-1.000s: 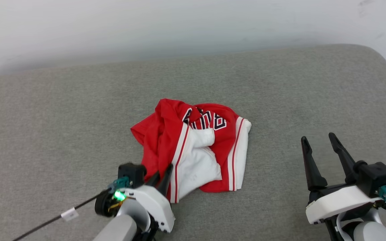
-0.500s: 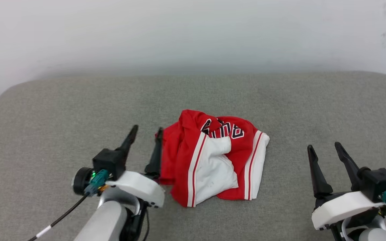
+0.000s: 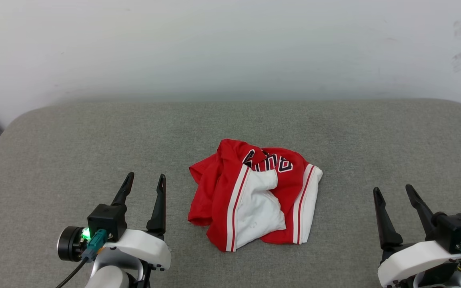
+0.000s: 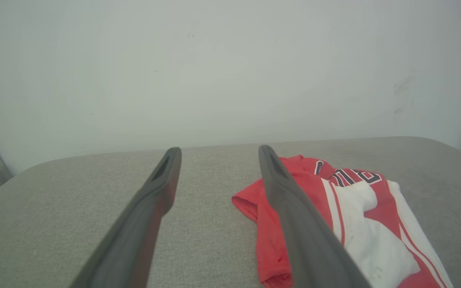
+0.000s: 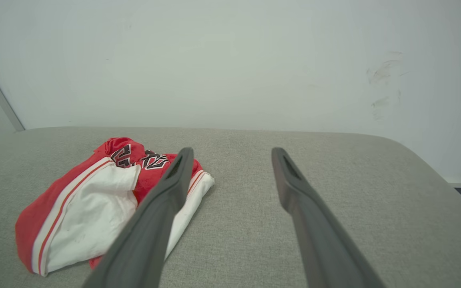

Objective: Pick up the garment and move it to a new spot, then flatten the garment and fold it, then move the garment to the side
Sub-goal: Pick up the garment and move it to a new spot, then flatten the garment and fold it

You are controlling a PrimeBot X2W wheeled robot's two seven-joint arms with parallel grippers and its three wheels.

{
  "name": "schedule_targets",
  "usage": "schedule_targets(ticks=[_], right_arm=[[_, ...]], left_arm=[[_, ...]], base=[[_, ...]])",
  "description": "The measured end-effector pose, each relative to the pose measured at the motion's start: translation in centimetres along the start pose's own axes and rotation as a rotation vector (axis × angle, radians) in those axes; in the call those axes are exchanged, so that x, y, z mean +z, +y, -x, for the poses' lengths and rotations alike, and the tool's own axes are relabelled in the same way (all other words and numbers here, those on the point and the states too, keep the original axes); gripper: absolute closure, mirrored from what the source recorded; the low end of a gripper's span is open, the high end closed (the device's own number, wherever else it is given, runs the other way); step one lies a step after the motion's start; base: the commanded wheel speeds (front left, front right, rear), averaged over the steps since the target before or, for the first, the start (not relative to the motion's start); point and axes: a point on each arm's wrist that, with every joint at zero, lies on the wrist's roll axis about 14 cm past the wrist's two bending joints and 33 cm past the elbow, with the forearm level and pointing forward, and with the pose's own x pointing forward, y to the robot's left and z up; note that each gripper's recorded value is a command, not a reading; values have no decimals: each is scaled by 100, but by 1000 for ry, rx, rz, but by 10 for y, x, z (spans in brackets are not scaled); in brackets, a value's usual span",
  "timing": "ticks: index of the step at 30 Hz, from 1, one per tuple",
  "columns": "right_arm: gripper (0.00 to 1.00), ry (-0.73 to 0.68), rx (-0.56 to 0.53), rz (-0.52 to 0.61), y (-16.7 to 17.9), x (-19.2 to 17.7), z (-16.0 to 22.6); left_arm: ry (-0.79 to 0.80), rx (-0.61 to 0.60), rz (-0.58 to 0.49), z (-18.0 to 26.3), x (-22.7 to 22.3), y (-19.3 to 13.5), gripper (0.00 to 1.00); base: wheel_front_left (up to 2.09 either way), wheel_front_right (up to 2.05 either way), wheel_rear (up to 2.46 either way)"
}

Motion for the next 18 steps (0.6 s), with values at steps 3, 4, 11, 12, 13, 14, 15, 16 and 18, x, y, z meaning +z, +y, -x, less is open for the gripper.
schedule_targets(ticks=[3, 4, 11, 12, 13, 14, 15, 16, 18], right_arm=[[0, -4, 1, 0, 0, 2, 0], [0, -5, 2, 0, 1, 2, 0], [0, 1, 6, -1, 2, 1, 0], [0, 2, 5, -2, 2, 1, 0], [0, 3, 4, -2, 2, 0, 0], [0, 10, 3, -3, 1, -2, -1], [0, 13, 5, -3, 2, -3, -1], [0, 15, 4, -3, 2, -3, -2], [0, 24, 5, -4, 2, -6, -3]], left_arm=[[-6, -1, -7, 1, 2, 0, 0], [-6, 0, -8, 1, 2, 1, 0], [-7, -4, -18, -1, 2, 3, 0], [-10, -6, -19, -2, 3, 2, 0], [-11, -11, -19, -4, 5, 1, 0], [-1, -65, -14, -13, 8, -11, 0], [-3, -88, -11, -19, 12, -17, 0], [-1, -111, -8, -25, 15, -24, 0], [18, -176, -17, -36, 18, -39, 0]], base=[[0, 0, 0], [0, 0, 0], [0, 0, 0], [0, 0, 0], [0, 0, 0], [0, 0, 0], [0, 0, 0], [0, 0, 0], [0, 0, 0]])
